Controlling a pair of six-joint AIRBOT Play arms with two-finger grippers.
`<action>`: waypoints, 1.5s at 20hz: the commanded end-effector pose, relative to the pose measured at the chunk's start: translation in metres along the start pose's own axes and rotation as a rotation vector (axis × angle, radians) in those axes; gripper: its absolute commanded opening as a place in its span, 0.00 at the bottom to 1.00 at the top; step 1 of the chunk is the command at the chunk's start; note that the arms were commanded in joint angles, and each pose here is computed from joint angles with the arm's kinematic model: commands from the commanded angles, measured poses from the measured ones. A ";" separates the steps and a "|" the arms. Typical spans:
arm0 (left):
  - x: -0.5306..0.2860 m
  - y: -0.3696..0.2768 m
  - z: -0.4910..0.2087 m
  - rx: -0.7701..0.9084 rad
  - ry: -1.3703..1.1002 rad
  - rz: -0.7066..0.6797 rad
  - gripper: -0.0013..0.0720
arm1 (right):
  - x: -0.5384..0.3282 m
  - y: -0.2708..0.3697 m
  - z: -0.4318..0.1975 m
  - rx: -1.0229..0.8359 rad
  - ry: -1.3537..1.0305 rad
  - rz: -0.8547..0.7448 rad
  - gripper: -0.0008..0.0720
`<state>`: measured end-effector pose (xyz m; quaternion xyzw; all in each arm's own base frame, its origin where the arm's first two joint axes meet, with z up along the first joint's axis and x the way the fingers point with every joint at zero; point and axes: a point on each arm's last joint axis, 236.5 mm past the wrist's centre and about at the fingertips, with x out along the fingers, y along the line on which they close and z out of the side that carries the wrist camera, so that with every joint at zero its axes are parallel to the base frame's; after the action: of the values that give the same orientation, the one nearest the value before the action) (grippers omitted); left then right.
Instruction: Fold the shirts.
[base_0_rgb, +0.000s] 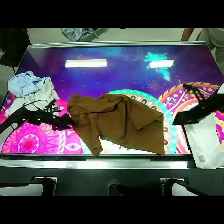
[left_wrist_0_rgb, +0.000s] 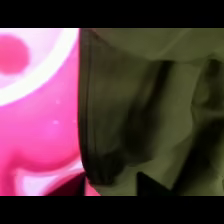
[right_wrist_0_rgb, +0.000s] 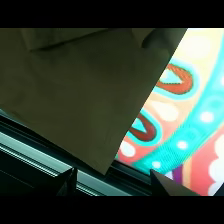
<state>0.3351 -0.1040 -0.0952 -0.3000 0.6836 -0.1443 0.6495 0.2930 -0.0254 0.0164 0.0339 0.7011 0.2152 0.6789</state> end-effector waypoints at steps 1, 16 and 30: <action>0.015 -0.001 -0.002 -0.006 0.015 0.000 0.26 | 0.034 -0.002 -0.038 0.038 0.067 -0.010 0.79; 0.013 -0.002 -0.008 0.006 0.036 -0.007 0.06 | 0.151 0.027 -0.068 0.322 -0.004 0.148 0.80; -0.335 -0.189 0.032 0.591 -0.851 0.002 0.06 | -0.225 0.061 0.082 -0.338 -0.895 -0.475 0.07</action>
<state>0.4126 -0.0629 0.1190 -0.2093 0.4664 -0.2050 0.8347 0.3445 -0.0057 0.0703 0.0105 0.4983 0.1899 0.8459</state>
